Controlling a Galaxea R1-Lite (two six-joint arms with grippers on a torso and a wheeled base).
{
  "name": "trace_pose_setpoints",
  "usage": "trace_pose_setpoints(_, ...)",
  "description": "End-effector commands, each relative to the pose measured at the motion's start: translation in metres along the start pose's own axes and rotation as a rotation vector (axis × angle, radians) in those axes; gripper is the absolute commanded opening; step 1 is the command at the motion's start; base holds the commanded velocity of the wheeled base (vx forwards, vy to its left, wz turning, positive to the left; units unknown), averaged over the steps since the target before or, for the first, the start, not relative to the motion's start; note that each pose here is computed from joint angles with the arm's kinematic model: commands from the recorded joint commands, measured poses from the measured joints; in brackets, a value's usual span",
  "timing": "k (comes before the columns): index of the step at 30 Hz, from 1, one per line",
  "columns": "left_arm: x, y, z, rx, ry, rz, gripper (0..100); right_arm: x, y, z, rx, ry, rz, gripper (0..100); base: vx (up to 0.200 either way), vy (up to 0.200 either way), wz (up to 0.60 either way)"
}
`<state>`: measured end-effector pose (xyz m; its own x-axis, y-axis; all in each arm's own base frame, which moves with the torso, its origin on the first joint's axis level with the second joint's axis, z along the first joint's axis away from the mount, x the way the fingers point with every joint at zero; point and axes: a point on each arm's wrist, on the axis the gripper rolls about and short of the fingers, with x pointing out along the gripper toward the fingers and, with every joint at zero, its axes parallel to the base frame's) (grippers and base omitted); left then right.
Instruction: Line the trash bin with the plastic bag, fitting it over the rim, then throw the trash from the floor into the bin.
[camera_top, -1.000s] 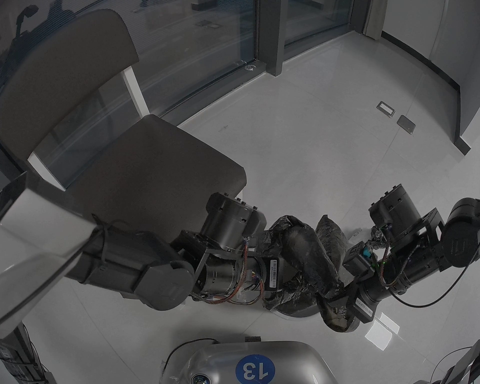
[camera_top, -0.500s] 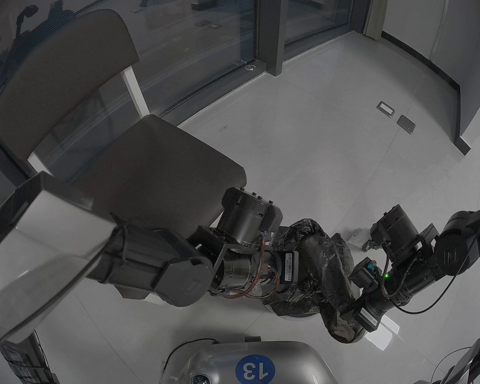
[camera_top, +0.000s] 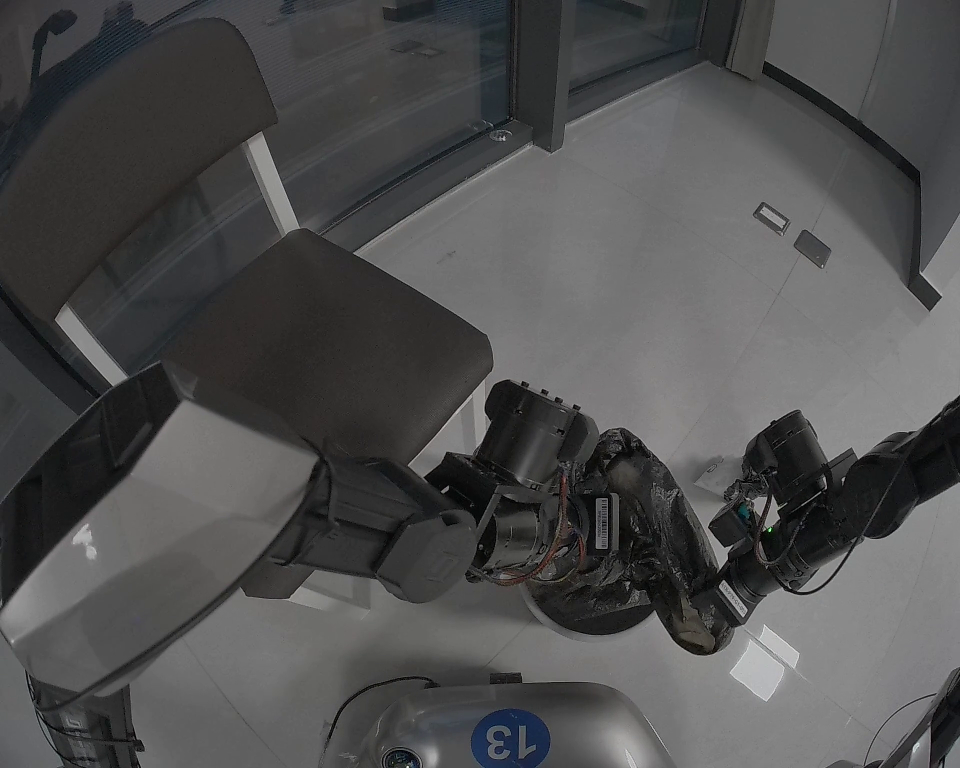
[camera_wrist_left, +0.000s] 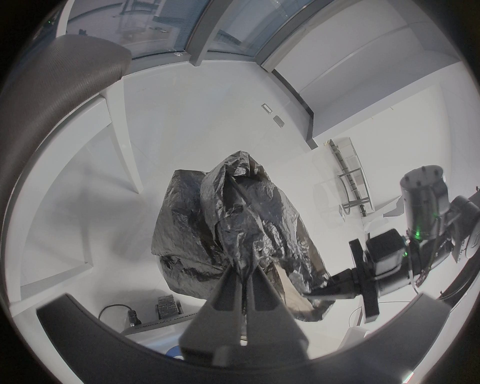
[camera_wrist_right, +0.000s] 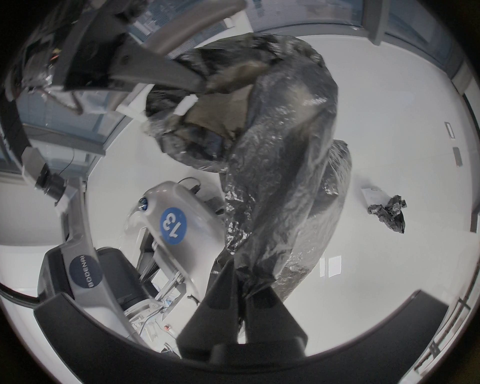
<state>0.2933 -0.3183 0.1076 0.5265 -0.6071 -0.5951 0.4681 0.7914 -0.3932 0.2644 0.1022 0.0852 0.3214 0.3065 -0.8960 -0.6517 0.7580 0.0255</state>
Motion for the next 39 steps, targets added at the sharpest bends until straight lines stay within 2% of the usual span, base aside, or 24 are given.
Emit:
trace_pose_setpoints(1, 0.012, 0.005, -0.003, -0.011, 0.008, 0.019, 0, 0.022, -0.028, -0.006, 0.071, 0.027, -0.025, 0, 0.000, 0.000, 0.00)
trace_pose_setpoints(7, 0.000, 0.005, -0.002, -0.022, 0.000, 0.036, 0, 0.037, -0.058, -0.011, 0.143, 0.019, -0.071, 0, 0.000, 0.000, 0.00)
trace_pose_setpoints(15, 0.003, 0.008, -0.008, -0.022, 0.019, 0.046, 0, 0.059, -0.067, -0.011, 0.146, 0.005, -0.080, 0, 0.000, 0.000, 0.00)
trace_pose_setpoints(19, 0.001, 0.008, -0.009, -0.020, 0.024, 0.047, 0, 0.064, -0.055, -0.009, 0.112, 0.020, -0.057, 0, 0.000, 0.000, 0.00)
trace_pose_setpoints(24, -0.007, 0.005, -0.022, -0.006, 0.061, 0.050, 0, 0.069, -0.033, -0.009, 0.064, 0.045, -0.023, 0, 0.000, 0.000, 0.00)
trace_pose_setpoints(25, -0.010, 0.003, -0.032, 0.006, 0.090, 0.052, 0, 0.071, -0.021, -0.009, 0.039, 0.056, -0.002, 0, 0.000, 0.000, 0.00)
trace_pose_setpoints(28, -0.015, 0.004, -0.038, 0.010, 0.107, 0.056, 0, 0.074, -0.003, -0.008, 0.003, 0.073, 0.026, 0, 0.000, 0.000, 0.00)
trace_pose_setpoints(33, -0.024, 0.006, -0.034, 0.008, 0.097, 0.060, 0, 0.079, 0.022, 0.001, 0.007, 0.050, 0.048, 0, 0.000, 0.000, 0.00)
trace_pose_setpoints(39, -0.029, 0.008, -0.035, 0.010, 0.101, 0.063, 0, 0.080, 0.037, 0.004, -0.017, 0.041, 0.066, 0, 0.000, 0.000, 0.00)
